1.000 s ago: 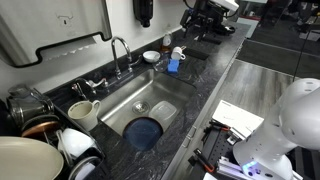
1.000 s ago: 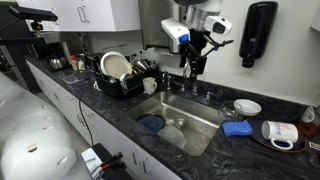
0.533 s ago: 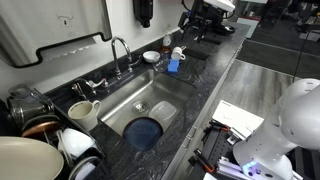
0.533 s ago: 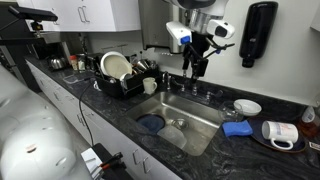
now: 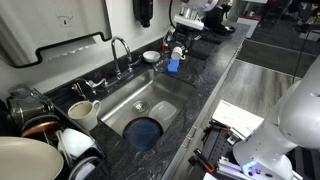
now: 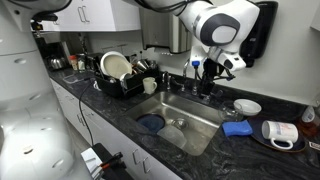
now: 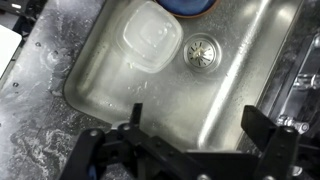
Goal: Put the glass bowl in the sink
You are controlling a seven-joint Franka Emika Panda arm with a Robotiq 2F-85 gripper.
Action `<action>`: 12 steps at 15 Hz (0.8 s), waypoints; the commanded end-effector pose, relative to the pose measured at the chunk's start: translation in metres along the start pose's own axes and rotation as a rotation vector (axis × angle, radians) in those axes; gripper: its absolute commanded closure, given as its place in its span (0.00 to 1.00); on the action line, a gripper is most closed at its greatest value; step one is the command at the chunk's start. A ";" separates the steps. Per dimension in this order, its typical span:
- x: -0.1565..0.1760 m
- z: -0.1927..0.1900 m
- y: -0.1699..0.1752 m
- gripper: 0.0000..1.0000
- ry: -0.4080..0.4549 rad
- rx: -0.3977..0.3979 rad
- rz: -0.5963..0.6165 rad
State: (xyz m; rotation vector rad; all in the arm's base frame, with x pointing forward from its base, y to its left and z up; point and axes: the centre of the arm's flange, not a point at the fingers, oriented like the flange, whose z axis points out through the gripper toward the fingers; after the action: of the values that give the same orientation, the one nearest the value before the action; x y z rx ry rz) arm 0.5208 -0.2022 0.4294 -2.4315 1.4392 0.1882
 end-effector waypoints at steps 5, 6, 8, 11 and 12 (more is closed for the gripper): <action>0.065 0.041 -0.049 0.00 0.099 -0.015 0.302; 0.070 0.047 -0.050 0.00 0.114 -0.024 0.333; 0.079 0.057 -0.051 0.00 0.161 -0.046 0.386; 0.089 0.069 -0.052 0.00 0.236 -0.072 0.453; 0.092 0.071 -0.053 0.00 0.258 -0.076 0.466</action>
State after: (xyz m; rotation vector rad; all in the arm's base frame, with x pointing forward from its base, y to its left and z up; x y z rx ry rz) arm 0.6005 -0.2284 0.3564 -2.2122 2.0539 0.0892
